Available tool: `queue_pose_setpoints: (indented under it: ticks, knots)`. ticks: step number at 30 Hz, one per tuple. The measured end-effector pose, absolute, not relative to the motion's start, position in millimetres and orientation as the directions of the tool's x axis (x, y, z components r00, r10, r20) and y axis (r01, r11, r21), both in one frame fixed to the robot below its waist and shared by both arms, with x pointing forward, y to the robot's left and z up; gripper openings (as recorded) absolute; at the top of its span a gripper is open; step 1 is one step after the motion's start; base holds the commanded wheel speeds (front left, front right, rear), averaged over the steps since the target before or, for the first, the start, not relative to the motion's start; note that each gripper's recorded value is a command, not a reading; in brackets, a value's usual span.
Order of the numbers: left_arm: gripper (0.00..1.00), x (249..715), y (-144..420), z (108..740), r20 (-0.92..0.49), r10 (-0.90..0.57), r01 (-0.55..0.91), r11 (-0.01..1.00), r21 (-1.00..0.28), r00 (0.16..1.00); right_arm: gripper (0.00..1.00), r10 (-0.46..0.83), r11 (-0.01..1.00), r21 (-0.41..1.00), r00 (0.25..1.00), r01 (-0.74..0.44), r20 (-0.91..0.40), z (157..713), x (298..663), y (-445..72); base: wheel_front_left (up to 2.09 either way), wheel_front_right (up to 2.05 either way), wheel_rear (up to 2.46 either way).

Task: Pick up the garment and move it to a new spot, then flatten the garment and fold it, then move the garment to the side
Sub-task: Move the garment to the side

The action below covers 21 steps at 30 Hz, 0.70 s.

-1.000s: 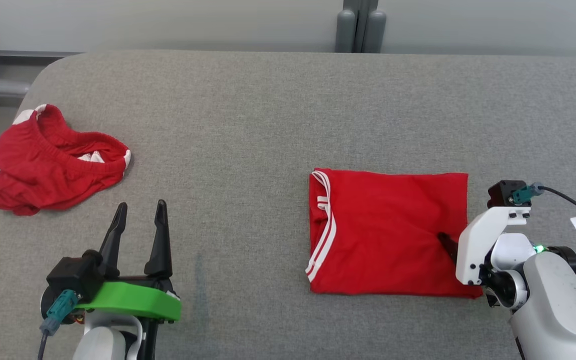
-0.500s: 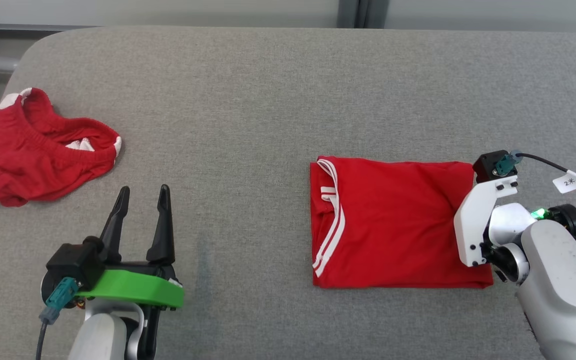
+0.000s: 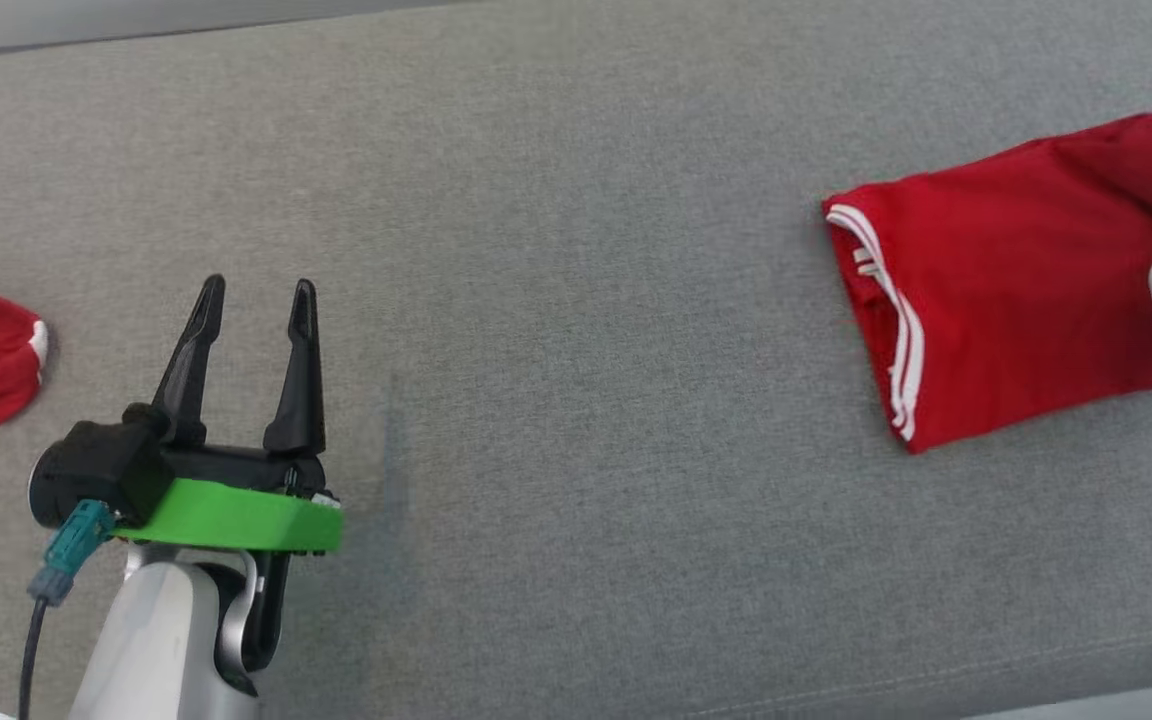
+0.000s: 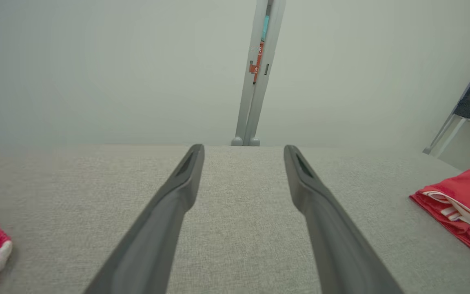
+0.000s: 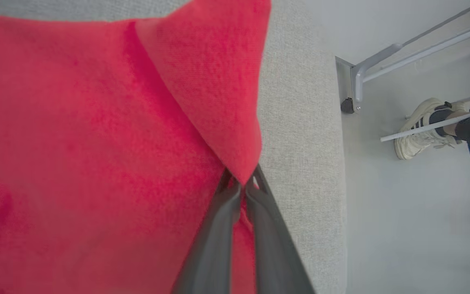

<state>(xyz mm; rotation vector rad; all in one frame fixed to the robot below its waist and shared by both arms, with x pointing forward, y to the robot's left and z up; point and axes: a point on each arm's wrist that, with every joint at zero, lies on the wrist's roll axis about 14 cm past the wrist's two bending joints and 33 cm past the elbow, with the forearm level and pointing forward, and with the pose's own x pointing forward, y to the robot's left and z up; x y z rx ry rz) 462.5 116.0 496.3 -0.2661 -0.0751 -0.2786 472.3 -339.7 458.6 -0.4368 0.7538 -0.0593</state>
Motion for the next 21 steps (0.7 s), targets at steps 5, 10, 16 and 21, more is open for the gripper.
queue_pose_setpoints:
  ticks: [5, 10, 16, 21]
  knots:
    - [1.00, 480.7, 95.9, 483.4, 0.101, -0.337, 0.351, 0.906, -0.235, 0.936, 0.00, -0.312, 0.879, -0.477, 0.734, -0.018, -0.603, 465.5, 475.3, -389.7, 0.00, 0.00, 0.00]
    - [1.00, 495.9, 87.8, 469.1, 0.093, -0.371, 0.383, 0.894, -0.232, 0.924, 0.00, -0.376, 0.853, -0.522, 0.719, 0.022, -0.584, 459.4, 477.3, -417.7, 0.00, 0.00, 0.00]
    - [1.00, 506.2, 77.0, 448.9, 0.071, -0.408, 0.413, 0.879, -0.239, 0.910, 0.00, -0.460, 0.808, -0.587, 0.677, 0.052, -0.574, 452.8, 472.9, -450.7, 0.00, 0.00, 0.00]
    - [1.00, 507.9, 74.3, 437.3, 0.052, -0.419, 0.418, 0.874, -0.246, 0.907, 0.00, -0.497, 0.791, -0.606, 0.663, 0.082, -0.560, 449.4, 471.2, -464.8, 0.00, 0.00, 0.00]
